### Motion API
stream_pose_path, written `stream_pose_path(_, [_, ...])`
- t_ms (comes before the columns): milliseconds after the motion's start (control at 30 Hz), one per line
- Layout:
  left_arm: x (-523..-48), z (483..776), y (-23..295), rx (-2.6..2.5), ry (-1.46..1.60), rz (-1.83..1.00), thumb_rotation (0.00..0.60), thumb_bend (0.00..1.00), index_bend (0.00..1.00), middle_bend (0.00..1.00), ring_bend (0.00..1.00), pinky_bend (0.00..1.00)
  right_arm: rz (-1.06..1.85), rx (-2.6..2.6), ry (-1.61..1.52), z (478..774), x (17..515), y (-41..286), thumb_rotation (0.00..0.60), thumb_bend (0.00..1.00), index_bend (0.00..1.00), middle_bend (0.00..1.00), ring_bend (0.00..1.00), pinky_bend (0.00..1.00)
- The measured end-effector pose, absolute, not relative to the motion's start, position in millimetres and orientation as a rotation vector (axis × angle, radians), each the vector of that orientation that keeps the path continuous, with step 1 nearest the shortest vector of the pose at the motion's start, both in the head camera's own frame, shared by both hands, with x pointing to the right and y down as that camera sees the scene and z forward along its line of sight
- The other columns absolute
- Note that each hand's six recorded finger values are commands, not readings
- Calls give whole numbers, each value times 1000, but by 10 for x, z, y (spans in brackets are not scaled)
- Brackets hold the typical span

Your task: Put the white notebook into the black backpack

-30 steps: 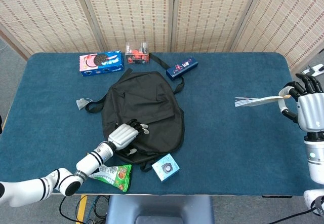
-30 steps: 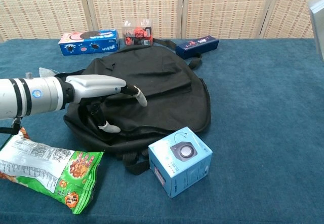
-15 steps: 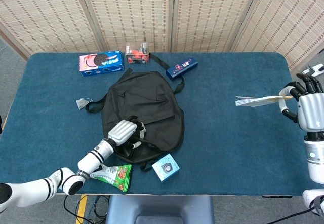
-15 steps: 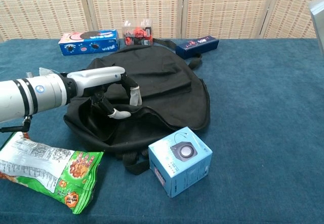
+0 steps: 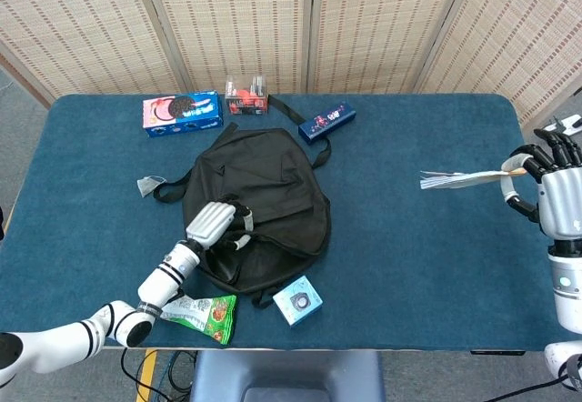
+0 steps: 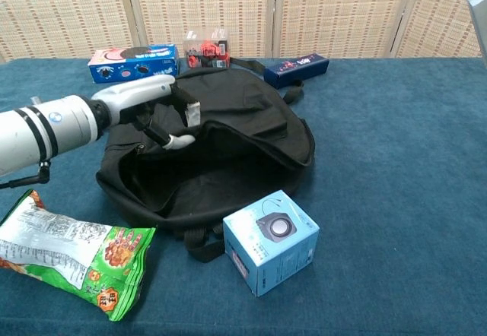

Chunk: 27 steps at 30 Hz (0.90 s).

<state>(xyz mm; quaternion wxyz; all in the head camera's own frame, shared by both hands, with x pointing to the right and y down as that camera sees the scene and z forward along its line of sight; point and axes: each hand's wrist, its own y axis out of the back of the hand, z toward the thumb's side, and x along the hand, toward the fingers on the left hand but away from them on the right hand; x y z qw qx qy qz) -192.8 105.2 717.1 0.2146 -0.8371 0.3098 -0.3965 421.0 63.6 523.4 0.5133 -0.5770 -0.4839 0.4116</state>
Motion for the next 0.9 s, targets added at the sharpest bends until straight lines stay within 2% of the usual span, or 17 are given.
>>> stream_pose_path(300, [-2221, 6995, 648, -2318, 1143, -1164, 600, 545, 855, 472, 349, 137, 801, -1489, -1154, 5028, 3824, 762, 600, 520, 720, 438, 183, 162])
stream_pose_path(567, [-2400, 6931, 362, -2304, 1288, -1263, 600, 544, 846, 476, 351, 142, 569, -1621, -1098, 4820, 3180, 785, 600, 518, 724, 443, 192, 162])
stream_pose_path(900, [-2494, 6875, 93, -2316, 1372, -1384, 600, 544, 838, 476, 351, 142, 415, -1767, -888, 4938, 2191, 687, 600, 510, 724, 443, 193, 162])
